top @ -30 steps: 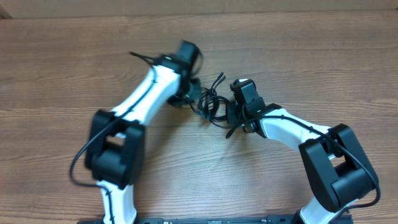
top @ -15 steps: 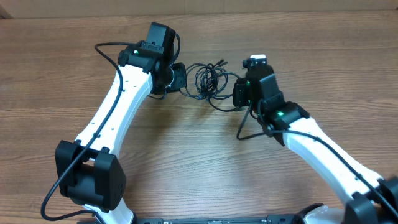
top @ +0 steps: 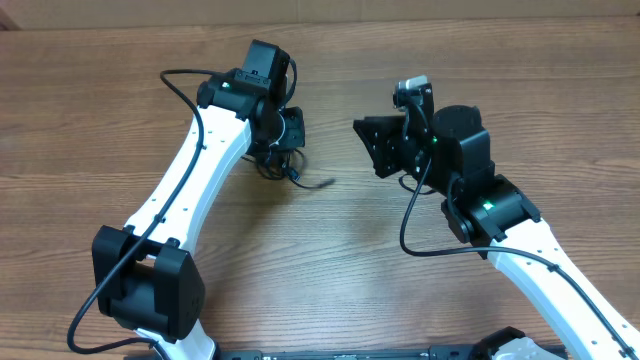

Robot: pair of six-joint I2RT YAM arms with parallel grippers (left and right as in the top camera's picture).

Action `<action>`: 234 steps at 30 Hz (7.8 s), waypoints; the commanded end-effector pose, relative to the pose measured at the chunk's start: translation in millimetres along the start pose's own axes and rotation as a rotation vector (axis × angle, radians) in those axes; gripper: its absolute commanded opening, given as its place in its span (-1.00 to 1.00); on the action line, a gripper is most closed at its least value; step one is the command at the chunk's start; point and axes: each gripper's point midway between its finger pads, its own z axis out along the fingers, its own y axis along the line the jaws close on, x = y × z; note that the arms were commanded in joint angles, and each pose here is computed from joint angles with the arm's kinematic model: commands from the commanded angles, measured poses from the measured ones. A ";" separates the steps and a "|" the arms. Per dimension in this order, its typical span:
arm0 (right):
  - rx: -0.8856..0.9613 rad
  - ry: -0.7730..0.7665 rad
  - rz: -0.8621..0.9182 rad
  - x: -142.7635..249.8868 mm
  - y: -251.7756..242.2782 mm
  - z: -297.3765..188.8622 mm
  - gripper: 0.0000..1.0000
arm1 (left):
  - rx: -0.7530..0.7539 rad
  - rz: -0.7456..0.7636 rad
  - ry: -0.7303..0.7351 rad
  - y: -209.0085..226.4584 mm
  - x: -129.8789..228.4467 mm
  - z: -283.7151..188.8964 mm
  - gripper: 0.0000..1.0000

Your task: Untangle cables

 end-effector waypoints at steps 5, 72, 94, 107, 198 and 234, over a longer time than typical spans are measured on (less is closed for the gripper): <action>0.428 0.002 0.063 9.0 -73.4 -19.6 -0.56 | -0.011 0.127 -0.121 -4.0 -19.5 -36.5 -0.92; 0.696 -0.038 0.179 17.9 -114.4 -45.7 -0.20 | -0.247 0.040 0.030 5.1 0.3 -23.5 -0.92; 0.165 0.356 0.306 93.7 -40.1 24.1 0.36 | 0.175 0.188 0.212 -68.2 10.7 -10.9 -0.92; 0.395 0.351 0.354 115.7 -90.4 46.4 -0.92 | 0.355 0.194 0.270 -77.3 15.8 -31.9 -0.92; 0.283 0.386 0.272 27.3 -98.7 -30.1 0.28 | -0.008 -0.021 0.201 61.3 49.2 102.2 -0.29; 0.128 0.706 0.912 134.3 -14.6 84.4 0.25 | -0.088 0.155 0.144 12.9 36.8 41.8 -0.92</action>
